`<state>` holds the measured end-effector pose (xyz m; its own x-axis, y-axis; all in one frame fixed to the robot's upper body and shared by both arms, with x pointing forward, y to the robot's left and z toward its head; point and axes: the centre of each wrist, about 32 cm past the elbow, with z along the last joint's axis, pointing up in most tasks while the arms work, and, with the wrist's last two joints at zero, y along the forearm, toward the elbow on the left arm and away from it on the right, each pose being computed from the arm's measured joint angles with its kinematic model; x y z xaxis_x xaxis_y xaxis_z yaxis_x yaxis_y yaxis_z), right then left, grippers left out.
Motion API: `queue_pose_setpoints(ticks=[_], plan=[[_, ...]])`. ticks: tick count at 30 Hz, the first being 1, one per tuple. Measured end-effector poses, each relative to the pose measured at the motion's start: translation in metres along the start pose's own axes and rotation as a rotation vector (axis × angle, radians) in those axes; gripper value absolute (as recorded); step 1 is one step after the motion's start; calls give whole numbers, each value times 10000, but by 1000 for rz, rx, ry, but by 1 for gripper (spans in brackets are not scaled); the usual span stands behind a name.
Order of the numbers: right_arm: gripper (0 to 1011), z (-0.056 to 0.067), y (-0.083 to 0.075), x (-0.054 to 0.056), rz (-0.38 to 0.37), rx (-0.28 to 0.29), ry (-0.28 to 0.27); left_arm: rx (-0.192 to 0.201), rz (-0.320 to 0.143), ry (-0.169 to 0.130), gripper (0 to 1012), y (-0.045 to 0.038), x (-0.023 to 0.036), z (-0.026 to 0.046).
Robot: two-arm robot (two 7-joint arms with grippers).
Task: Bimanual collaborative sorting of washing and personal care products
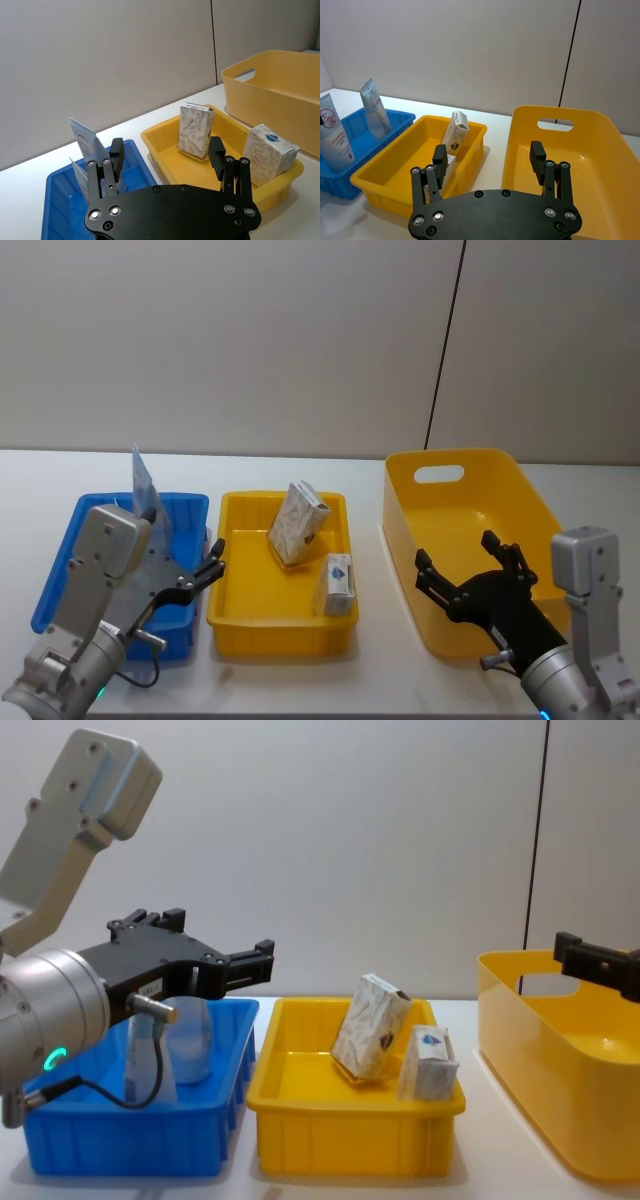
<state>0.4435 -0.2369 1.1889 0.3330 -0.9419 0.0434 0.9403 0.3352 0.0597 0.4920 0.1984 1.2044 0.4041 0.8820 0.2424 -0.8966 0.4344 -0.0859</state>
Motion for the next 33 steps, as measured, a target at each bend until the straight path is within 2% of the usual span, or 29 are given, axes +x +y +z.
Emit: queue_pose_setpoints(ticks=[33], plan=[[1004,-1,-2,1,0,1,0,0,0,0,1001,0,0,0]])
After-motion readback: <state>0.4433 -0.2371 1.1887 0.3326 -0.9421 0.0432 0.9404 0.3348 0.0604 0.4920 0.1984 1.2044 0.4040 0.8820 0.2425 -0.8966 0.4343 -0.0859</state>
